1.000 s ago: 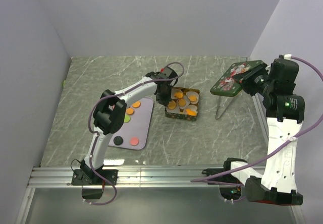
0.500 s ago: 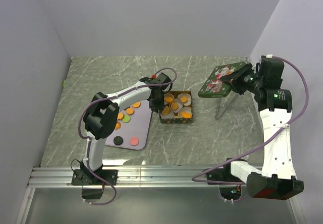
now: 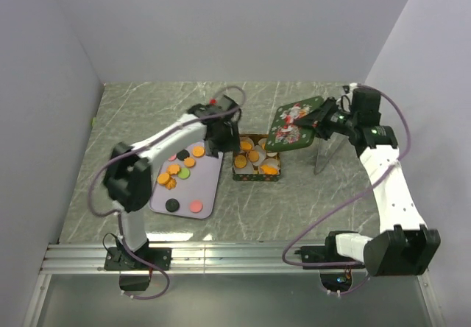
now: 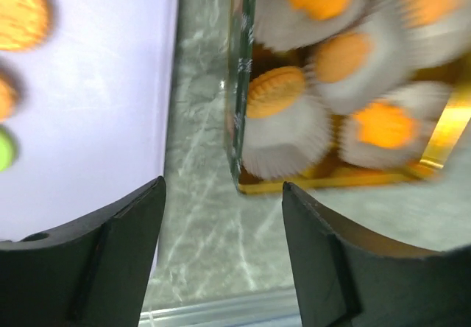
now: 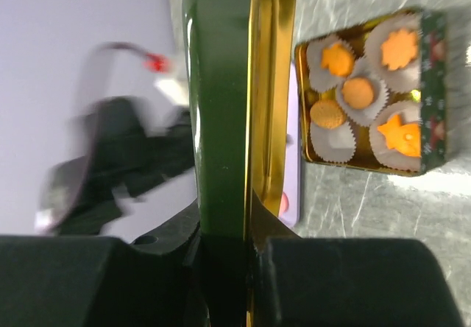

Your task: Pack the cookies

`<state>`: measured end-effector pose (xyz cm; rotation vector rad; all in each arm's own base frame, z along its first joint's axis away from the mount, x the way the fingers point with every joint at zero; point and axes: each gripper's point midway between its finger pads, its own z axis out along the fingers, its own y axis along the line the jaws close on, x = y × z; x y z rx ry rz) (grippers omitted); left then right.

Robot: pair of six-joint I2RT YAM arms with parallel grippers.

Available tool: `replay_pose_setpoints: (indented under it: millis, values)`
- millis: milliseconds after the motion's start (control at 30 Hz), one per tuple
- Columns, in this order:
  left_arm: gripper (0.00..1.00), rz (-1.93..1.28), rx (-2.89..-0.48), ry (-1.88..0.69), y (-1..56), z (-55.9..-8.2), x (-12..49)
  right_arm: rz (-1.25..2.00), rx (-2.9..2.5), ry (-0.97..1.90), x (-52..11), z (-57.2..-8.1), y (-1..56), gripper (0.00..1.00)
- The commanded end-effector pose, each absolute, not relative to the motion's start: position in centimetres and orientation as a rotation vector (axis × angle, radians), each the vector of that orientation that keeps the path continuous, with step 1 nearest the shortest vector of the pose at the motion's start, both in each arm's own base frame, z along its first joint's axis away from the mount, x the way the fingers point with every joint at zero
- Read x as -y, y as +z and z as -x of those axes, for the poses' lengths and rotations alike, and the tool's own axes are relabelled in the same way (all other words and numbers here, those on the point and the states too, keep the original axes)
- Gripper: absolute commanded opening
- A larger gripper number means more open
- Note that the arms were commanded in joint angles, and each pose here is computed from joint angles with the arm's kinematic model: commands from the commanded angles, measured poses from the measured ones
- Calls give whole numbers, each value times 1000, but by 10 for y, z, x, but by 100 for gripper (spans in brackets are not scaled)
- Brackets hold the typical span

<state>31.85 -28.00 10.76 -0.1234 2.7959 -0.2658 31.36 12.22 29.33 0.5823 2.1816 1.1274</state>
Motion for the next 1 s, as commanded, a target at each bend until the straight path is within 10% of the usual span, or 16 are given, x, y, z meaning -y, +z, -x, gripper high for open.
replay_pose_setpoints:
  millis: [0, 433, 967]
  values:
    - [72, 281, -2615, -451, 177, -338, 241, -332, -2132, 1249, -152, -320, 305, 0]
    - [85, 205, -2185, -1377, 217, -336, 246, -192, -2159, 1372, -213, -337, 263, 0]
    - [84, 126, -2262, -1513, 164, -337, 267, -274, -2203, 1559, -252, -341, 208, 0]
